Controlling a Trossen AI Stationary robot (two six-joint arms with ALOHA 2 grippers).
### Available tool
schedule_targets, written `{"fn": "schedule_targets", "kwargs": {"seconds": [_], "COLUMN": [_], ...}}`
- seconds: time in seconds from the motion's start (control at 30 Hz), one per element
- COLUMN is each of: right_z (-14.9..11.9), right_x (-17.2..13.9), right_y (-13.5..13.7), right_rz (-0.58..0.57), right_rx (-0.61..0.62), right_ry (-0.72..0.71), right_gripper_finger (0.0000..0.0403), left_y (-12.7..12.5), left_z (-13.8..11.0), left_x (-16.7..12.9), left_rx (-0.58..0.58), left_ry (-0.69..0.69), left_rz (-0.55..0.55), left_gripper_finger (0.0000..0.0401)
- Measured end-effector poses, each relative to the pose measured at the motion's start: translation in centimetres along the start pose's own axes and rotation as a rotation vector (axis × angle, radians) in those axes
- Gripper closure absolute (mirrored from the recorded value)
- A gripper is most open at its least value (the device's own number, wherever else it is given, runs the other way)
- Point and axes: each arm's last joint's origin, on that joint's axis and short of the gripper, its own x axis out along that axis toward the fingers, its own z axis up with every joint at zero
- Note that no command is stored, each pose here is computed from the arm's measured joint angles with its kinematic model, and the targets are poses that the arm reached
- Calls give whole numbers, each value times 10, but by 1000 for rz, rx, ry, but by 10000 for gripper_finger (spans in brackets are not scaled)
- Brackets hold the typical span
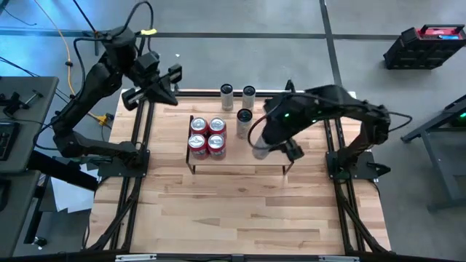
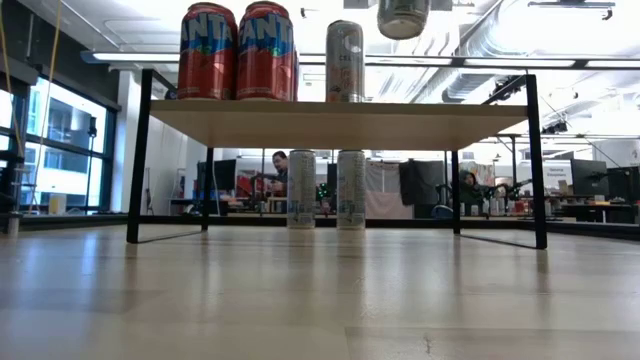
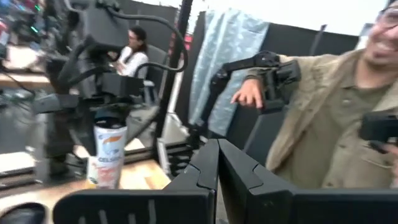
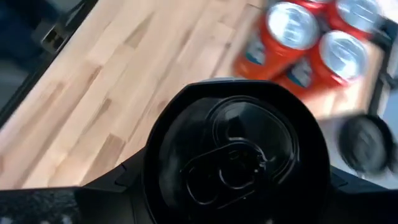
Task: Place canned beverage on shelf
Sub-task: Put the white yellow soda can on the shelf aligned with the other white yellow soda can
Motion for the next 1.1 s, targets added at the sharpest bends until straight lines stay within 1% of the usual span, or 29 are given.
{"fn": "schedule_targets", "kwargs": {"seconds": [0.2,0.27,0.33,0.43,0.5,0.63,0.7,0.77,0.93,1.1], "right_z": [10,8,6,2,-3,-8,-9,-9,-7,-7], "right_x": [24,28,32,39,42,51,54,56,73,86], "right_y": [0,-6,-14,-27,-34,-46,-49,-52,-62,-64], "right_rz": [91,101,99,102,117,187,210,208,212,236], "right_rx": [-225,-280,-318,-328,-314,-281,-288,-302,-297,-328], "right_ry": [-10,-1,3,21,41,20,4,-6,-6,15], "right_gripper_finger": [158,158,158,158,158,158,158,158,158,159], "left_y": [-5,-6,-7,-7,-6,-5,-6,-6,-5,-6], "left_z": [-8,-8,-8,-5,-1,3,4,4,4,3], "left_x": [14,19,24,28,29,32,32,32,32,32], "left_rx": [-113,-114,-106,-63,-36,-14,-2,12,39,65], "left_ry": [39,45,44,25,8,-15,-17,-17,-16,-9], "left_rz": [-69,-80,-59,-3,13,8,8,9,10,-22], "left_gripper_finger": [400,400,400,400,400,400,400,400,400,400]}}
